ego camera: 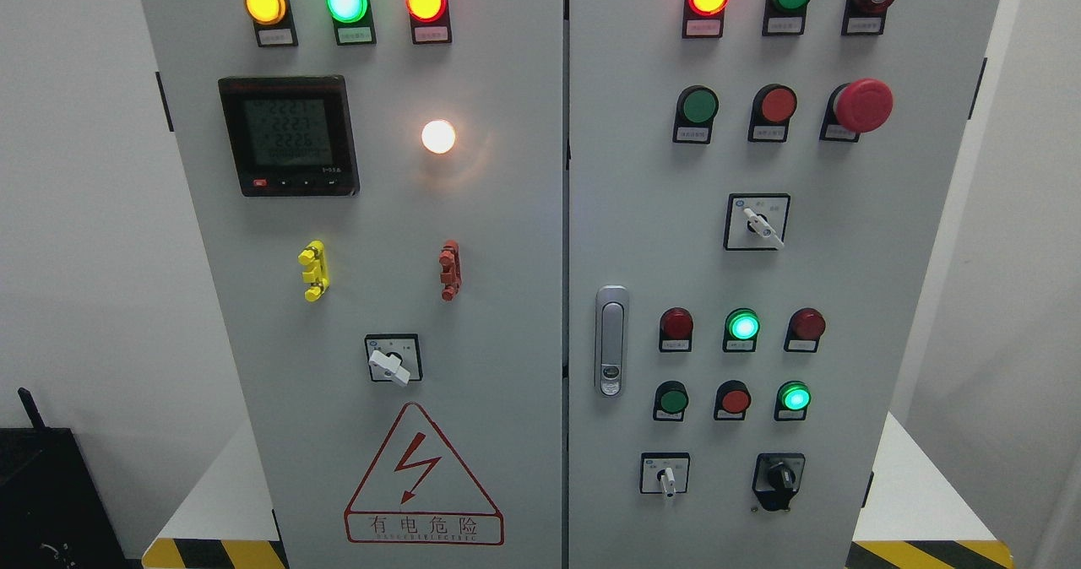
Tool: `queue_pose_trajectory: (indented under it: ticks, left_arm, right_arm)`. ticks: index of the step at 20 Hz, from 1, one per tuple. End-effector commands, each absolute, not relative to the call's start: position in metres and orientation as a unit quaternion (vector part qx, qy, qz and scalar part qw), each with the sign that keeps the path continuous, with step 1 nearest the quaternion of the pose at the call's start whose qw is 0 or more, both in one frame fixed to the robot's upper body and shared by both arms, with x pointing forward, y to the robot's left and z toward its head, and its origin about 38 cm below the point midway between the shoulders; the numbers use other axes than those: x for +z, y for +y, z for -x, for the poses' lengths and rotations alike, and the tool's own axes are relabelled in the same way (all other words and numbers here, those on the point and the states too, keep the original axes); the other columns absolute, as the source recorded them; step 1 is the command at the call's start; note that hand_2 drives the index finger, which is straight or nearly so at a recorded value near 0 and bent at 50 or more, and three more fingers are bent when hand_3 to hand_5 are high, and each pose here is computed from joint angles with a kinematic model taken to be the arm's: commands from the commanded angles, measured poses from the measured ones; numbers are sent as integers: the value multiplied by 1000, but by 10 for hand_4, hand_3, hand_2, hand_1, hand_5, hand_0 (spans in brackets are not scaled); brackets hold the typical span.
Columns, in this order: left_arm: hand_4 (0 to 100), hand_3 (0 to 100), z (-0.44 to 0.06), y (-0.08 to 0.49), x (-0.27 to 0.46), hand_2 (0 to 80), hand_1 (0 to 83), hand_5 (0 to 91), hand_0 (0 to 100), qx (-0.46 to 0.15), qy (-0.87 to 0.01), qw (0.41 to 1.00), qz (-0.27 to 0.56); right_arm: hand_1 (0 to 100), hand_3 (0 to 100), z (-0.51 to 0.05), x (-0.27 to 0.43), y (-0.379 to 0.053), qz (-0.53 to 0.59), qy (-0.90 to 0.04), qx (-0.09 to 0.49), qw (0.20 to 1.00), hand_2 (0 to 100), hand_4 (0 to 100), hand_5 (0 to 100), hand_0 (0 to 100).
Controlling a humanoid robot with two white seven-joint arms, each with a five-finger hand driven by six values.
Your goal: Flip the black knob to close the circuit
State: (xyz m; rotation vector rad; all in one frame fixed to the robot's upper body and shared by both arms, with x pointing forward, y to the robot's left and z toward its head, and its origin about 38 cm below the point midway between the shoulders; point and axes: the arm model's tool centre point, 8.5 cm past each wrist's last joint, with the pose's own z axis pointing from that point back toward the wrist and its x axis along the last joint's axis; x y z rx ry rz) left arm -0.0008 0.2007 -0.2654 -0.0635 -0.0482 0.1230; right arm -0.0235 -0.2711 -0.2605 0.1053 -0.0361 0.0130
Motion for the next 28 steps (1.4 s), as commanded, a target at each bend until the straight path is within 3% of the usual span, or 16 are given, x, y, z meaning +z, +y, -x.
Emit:
queue_pose_trajectory:
  ticks: [1, 5, 8, 11, 14, 15, 18, 23, 24, 28]
  left_arm:
    - [0, 0, 0, 201, -265, 0, 556, 0, 120, 62, -25, 997, 32]
    - [0, 0, 1, 201, -265, 0, 556, 0, 120, 62, -24, 997, 31]
    - [0, 0, 1, 201, -265, 0, 556, 0, 120, 62, -24, 997, 31]
    - [0, 0, 1, 201, -265, 0, 556, 0, 120, 62, -24, 997, 31]
    - [0, 0, 1, 201, -265, 0, 556, 0, 120, 62, -24, 997, 31]
    - [0, 0, 2, 201, -265, 0, 556, 0, 120, 62, -24, 997, 31]
    - [0, 0, 1, 201, -265, 0, 556, 0, 120, 62, -24, 997, 31]
    - [0, 0, 1, 201, -265, 0, 556, 0, 120, 62, -24, 997, 31]
    - [0, 0, 0, 201, -265, 0, 556, 0, 120, 62, -25, 997, 32]
    - [0, 0, 1, 201, -265, 0, 556, 0, 120, 62, -24, 997, 31]
  right_arm:
    - [2, 0, -74, -241, -268, -68, -243, 2, 968, 0, 0, 0, 0]
    - [23, 0, -157, -169, -266, -82, -435, 56, 895, 0, 0, 0, 0]
    - [51, 42, -220, -74, -253, -111, -587, 37, 801, 0, 0, 0, 0]
    - [106, 147, -253, 17, -244, -114, -684, 48, 719, 32, 110, 0, 0]
    - [139, 324, -257, 84, -242, -99, -748, 71, 652, 157, 285, 174, 0]
    - [176, 481, -256, 103, -241, -84, -764, 88, 633, 273, 398, 268, 0]
    - [290, 662, -253, 126, -253, 69, -768, 191, 607, 428, 513, 371, 0]
    - [365, 777, -250, 153, -271, 331, -715, 361, 499, 592, 630, 574, 0]
    - [391, 839, -256, 158, -271, 354, -710, 371, 482, 664, 670, 641, 0]
    - [421, 1000, -280, 181, -270, 423, -686, 405, 431, 836, 759, 733, 0]
